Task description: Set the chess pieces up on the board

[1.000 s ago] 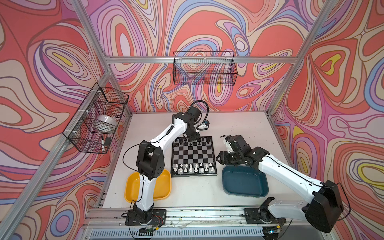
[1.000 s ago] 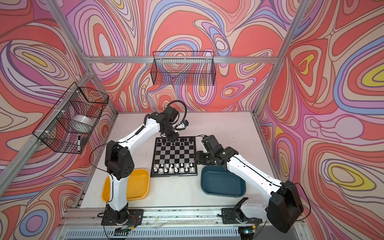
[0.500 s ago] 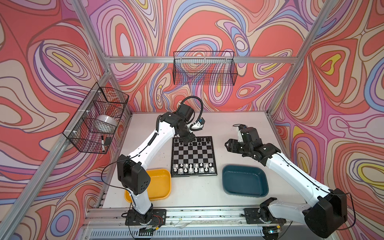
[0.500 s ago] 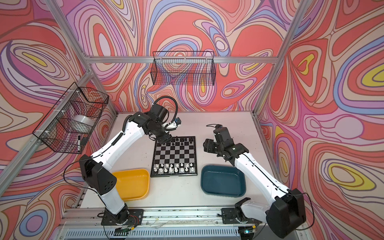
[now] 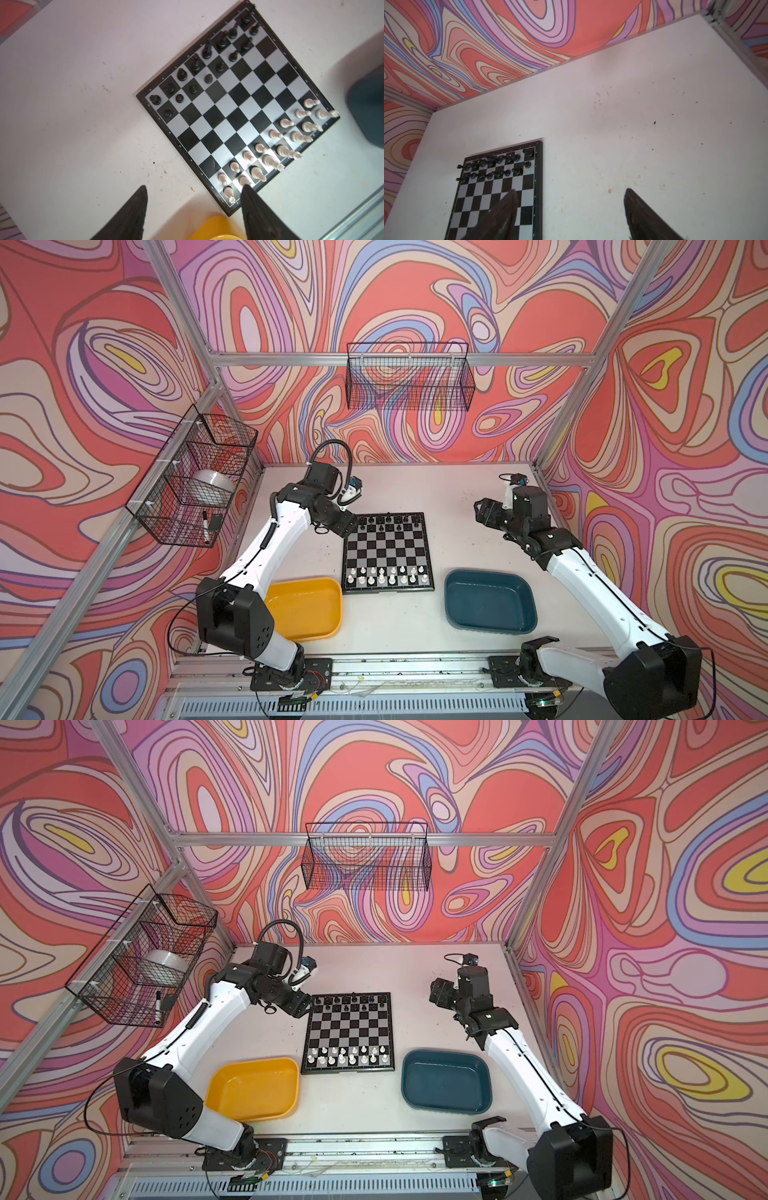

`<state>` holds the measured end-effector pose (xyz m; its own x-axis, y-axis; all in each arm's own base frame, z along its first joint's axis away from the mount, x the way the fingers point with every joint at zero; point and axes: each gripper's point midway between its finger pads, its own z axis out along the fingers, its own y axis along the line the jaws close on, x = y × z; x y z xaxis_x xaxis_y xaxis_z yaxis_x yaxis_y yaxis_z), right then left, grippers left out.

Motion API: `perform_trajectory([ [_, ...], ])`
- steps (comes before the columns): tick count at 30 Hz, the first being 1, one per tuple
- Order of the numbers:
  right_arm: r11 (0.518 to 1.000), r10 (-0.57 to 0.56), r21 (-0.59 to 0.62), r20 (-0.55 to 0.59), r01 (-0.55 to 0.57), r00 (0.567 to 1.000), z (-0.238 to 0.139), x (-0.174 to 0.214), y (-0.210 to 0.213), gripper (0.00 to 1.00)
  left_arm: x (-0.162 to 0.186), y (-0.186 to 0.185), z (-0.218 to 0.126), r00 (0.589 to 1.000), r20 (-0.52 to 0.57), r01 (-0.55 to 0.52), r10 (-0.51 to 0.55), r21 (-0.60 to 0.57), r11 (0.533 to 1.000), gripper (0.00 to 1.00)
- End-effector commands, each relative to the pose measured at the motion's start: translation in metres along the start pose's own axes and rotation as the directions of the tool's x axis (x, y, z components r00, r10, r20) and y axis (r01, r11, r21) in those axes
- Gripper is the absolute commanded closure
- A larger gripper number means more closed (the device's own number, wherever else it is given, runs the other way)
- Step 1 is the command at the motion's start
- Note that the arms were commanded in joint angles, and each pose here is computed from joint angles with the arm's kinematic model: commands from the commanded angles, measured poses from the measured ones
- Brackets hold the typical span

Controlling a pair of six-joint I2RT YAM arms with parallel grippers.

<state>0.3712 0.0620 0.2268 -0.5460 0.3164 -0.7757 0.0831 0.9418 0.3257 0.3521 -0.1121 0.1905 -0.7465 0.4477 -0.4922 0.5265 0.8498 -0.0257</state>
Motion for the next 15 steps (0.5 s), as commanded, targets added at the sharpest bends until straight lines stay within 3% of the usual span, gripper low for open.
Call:
perform_trajectory([
  [1, 0.994, -0.016, 0.105, 0.135, 0.002, 0.991, 0.006, -0.015, -0.035, 0.13, -0.007, 0.028, -0.002, 0.969, 0.135, 0.207, -0.208, 0.023, 0.978, 0.27],
  [4, 0.983, -0.05, 0.186, 0.271, -0.001, 0.961, 0.005, -0.023, -0.063, 0.11, 0.006, 0.068, 0.008, 0.9, 0.214, 0.385, -0.38, 0.02, 0.923, 0.25],
  [6, 0.967, -0.084, 0.256, 0.35, -0.009, 0.933, 0.002, -0.024, -0.081, 0.09, 0.016, 0.09, 0.01, 0.848, 0.294, 0.46, -0.441, 0.006, 0.888, 0.18],
  [9, 0.947, -0.117, 0.322, 0.356, -0.004, 0.927, 0.007, -0.016, -0.1, 0.06, 0.026, 0.109, 0.009, 0.81, 0.429, 0.469, -0.399, -0.066, 0.881, 0.02],
  [12, 0.931, -0.157, 0.364, 0.318, 0.033, 0.935, 0.023, 0.0, -0.113, 0.06, 0.038, 0.119, 0.01, 0.787, 0.514, 0.471, -0.341, -0.145, 0.87, 0.0],
  [15, 0.934, -0.159, 0.354, 0.302, 0.045, 0.94, 0.041, 0.021, -0.124, 0.06, 0.051, 0.121, 0.018, 0.783, 0.523, 0.478, -0.336, -0.16, 0.864, 0.0],
])
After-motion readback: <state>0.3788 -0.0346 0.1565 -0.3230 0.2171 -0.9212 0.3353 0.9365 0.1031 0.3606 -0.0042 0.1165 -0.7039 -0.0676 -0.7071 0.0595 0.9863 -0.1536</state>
